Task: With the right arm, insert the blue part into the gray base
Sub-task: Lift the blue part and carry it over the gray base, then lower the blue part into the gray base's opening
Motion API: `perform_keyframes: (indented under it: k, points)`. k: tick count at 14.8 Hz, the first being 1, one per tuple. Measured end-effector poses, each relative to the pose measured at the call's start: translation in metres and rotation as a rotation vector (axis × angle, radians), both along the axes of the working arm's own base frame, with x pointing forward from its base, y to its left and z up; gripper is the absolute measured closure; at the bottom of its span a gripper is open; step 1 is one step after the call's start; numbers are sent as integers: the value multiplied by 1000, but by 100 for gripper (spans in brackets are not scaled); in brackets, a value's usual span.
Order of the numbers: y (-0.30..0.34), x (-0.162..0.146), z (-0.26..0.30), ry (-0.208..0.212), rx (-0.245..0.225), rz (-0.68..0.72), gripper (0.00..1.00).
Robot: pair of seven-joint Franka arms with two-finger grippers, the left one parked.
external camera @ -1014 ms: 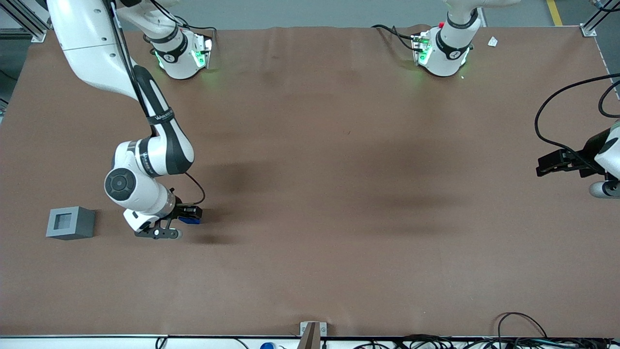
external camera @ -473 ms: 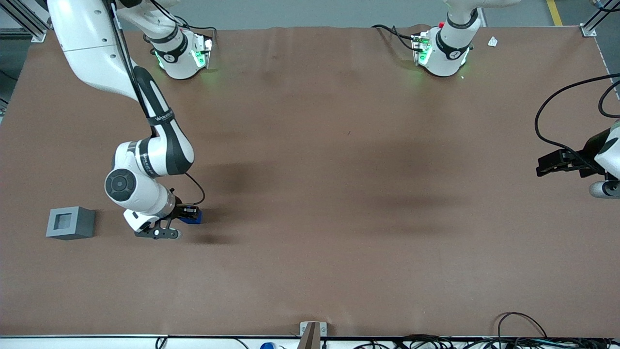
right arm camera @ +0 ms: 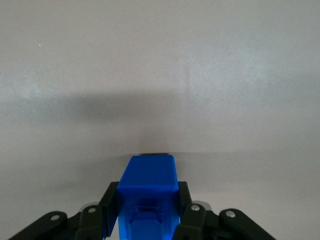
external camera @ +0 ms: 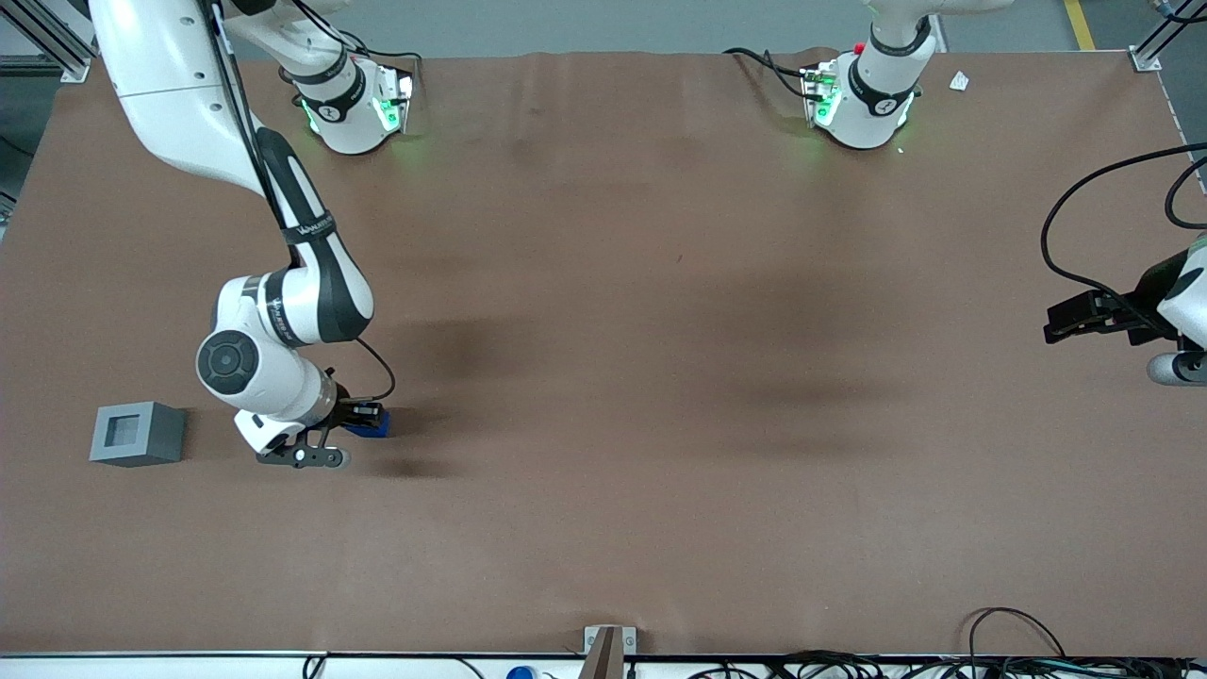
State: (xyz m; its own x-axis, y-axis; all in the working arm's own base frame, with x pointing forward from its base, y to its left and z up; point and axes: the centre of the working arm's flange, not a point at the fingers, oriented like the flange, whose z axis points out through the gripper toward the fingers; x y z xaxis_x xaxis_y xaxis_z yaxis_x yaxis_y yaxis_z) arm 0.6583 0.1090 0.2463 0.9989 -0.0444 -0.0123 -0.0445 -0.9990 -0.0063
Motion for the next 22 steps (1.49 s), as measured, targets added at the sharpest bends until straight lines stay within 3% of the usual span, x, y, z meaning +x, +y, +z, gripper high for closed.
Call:
perform_keyframes:
  k: [9, 14, 22]
  points:
    - [-116, 33, 85, 9, 5, 18, 49]
    - [-206, 33, 118, 2, 11, 56, 49]
    - [-304, 13, 120, -3, 13, 157, 49]
